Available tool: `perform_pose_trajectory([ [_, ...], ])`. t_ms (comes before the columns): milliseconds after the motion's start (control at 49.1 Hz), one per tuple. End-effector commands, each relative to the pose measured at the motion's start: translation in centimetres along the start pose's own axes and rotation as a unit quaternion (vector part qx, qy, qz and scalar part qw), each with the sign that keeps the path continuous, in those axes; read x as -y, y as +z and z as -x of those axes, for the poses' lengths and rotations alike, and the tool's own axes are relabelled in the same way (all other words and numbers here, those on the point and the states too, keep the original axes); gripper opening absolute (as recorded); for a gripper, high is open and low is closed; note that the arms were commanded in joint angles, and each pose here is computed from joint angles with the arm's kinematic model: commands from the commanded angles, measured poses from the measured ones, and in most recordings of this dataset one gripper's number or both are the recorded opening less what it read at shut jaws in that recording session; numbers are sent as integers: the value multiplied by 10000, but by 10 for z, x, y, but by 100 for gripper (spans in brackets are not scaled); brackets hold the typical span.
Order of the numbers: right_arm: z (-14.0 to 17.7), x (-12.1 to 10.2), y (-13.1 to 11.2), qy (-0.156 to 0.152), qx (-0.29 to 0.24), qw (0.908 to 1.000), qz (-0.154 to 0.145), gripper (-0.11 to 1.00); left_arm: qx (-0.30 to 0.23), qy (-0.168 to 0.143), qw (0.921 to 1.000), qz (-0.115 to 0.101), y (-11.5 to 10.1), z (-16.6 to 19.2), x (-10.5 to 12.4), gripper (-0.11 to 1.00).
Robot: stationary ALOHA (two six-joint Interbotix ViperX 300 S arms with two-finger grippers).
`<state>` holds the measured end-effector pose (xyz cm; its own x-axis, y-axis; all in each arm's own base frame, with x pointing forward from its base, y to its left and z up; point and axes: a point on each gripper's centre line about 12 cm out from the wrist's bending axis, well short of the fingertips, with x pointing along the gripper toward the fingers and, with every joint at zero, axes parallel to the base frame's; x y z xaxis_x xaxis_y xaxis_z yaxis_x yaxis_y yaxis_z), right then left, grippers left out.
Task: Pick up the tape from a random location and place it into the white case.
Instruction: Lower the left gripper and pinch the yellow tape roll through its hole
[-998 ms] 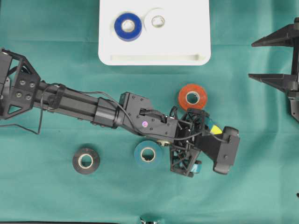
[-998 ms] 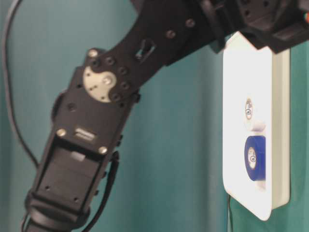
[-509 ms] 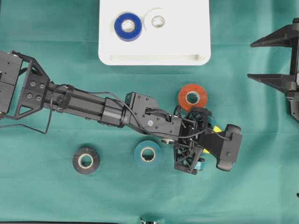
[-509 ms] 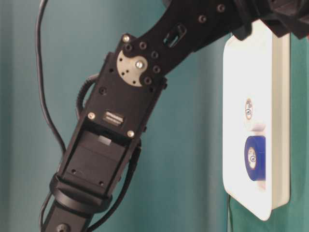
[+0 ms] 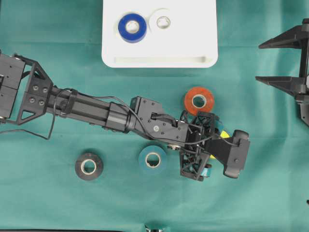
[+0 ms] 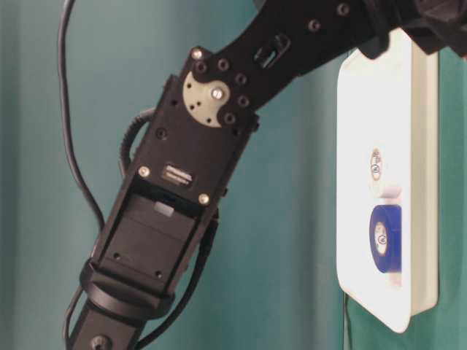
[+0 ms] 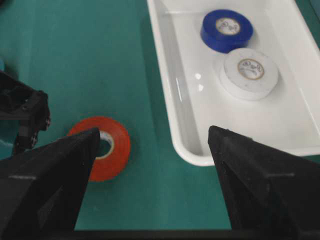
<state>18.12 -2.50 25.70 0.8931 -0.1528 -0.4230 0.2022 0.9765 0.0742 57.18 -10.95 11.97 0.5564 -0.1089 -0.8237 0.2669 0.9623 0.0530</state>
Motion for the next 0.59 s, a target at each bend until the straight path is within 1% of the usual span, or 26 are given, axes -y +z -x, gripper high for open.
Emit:
perform_pose_trajectory([
  [0,0,0,4,7,52,10000,-12,85,152,19,9999,-4,12,13,0,92],
  [61,0,0,4,7,52,10000,-12,85,168,11,9999,19,14,13,0,88],
  [102,0,0,4,7,52,10000,-12,85,168,15,9998,59,14,13,0,82],
  [143,0,0,4,7,52,10000,-12,85,168,14,9998,120,14,12,0,73],
  [265,0,0,4,7,52,10000,-12,85,145,18,9992,360,14,13,-2,37],
  [326,0,0,4,7,52,10000,-12,85,60,20,9989,472,11,13,-4,25],
  [387,0,0,4,7,52,10000,-12,85,-32,20,9987,509,9,13,-5,23],
  [570,0,-1,5,16,73,10000,-19,85,-54,14,9988,491,9,13,-3,23],
])
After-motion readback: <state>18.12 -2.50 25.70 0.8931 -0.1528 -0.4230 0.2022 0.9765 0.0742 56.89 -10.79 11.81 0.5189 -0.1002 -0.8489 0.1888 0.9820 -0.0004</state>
